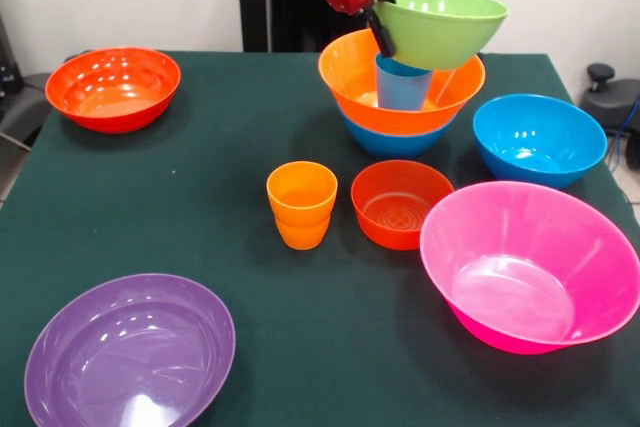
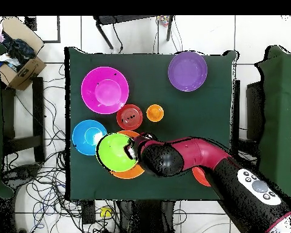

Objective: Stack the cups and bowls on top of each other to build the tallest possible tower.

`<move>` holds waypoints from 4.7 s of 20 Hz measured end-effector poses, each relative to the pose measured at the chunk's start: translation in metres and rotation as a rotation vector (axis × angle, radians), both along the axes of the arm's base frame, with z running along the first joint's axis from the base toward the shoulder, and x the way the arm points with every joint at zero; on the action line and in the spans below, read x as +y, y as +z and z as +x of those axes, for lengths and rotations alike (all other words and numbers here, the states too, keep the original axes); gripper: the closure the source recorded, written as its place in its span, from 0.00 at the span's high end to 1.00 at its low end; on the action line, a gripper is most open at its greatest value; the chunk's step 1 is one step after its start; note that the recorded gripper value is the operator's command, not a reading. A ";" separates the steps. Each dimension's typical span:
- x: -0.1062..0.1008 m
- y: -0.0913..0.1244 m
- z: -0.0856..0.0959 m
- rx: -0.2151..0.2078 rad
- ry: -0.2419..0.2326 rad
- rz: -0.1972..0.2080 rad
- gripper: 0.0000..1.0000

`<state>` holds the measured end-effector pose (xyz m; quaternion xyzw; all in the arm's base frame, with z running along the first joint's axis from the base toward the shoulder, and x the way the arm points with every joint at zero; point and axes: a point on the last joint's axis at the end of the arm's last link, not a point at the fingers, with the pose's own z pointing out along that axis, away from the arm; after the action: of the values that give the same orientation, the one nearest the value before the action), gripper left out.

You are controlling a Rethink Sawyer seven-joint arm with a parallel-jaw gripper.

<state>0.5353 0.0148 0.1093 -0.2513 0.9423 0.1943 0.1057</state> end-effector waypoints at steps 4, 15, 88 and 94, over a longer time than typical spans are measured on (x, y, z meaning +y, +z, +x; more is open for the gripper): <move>0.003 -0.003 -0.002 0.008 0.000 0.011 0.00; -0.002 -0.007 -0.005 0.021 -0.010 0.005 0.00; -0.025 -0.026 -0.025 0.108 -0.058 0.013 1.00; -0.023 -0.023 -0.022 0.099 -0.051 0.009 1.00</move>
<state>0.5132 -0.0079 0.0863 -0.2171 0.9515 0.2081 0.0651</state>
